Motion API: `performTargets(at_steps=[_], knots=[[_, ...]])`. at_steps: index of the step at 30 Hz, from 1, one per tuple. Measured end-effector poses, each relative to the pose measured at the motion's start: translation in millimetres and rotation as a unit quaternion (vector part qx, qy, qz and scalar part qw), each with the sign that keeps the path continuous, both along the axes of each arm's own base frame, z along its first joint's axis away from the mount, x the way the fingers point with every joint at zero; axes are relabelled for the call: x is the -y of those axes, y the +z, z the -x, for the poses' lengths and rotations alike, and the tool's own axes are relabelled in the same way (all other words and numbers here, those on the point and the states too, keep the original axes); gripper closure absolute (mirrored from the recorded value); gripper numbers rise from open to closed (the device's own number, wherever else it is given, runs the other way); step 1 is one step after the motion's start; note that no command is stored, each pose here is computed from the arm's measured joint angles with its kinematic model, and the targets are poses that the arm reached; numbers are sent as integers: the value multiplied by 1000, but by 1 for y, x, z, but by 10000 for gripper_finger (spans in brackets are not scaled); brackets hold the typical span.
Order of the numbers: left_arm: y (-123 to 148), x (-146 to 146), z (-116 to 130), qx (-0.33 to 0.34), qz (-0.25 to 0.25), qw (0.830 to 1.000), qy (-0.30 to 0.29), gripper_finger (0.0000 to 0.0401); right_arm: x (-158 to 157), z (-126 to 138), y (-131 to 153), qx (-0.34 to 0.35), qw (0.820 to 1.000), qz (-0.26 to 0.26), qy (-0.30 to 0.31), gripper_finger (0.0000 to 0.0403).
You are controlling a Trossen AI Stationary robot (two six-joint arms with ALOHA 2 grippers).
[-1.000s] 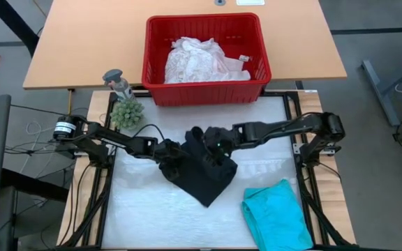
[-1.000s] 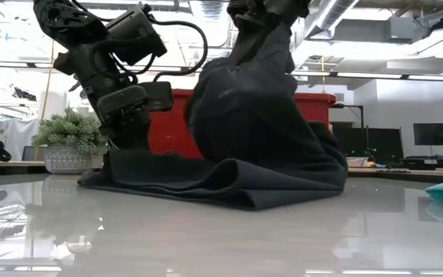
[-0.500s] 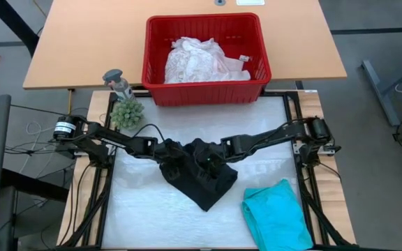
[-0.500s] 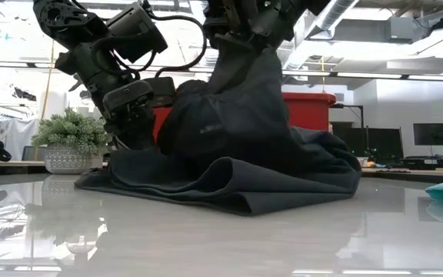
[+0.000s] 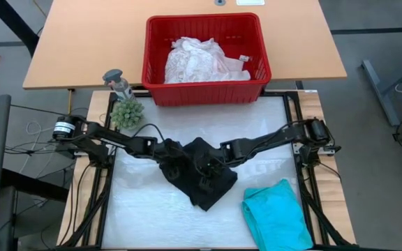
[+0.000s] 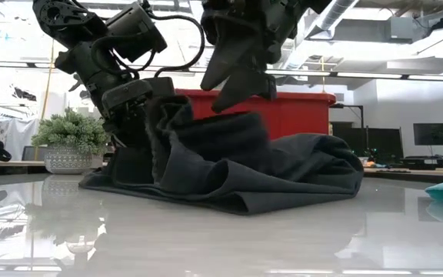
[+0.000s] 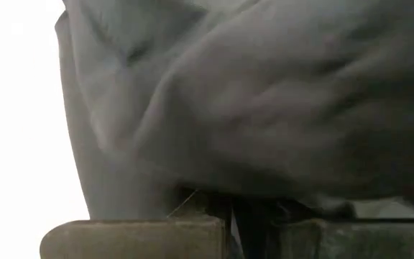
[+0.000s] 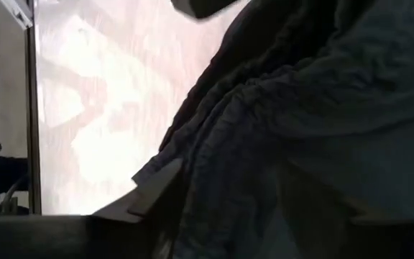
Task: Fold Laundry from Bin
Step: Fold the black shorts
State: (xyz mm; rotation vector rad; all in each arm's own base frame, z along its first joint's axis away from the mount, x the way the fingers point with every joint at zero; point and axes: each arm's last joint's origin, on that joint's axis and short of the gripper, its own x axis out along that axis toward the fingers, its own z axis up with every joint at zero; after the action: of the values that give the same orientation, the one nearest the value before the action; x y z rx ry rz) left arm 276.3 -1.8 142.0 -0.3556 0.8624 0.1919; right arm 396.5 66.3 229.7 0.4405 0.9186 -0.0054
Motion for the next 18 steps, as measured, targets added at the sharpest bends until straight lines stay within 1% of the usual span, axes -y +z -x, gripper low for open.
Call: performTargets(at_steps=[2,5,10,12,14,16,18], knots=[[6,0,2,4,8,1000,-4,401,-2,0,0,0,1000,0,-2,152],[16,0,9,4,14,1000,-6,401,0,0,0,0,1000,6,-14,145],[43,0,30,10,24,1000,-8,401,4,1,-1,-2,997,52,-50,155],[57,0,43,14,32,999,1,401,6,2,-2,-7,995,70,-67,163],[72,0,57,24,46,999,17,401,8,3,-3,-13,994,74,-79,173],[87,0,70,53,62,996,35,401,9,4,-4,-19,994,74,-81,183],[105,2,76,120,68,990,33,401,9,4,-4,-24,993,78,-82,190]])
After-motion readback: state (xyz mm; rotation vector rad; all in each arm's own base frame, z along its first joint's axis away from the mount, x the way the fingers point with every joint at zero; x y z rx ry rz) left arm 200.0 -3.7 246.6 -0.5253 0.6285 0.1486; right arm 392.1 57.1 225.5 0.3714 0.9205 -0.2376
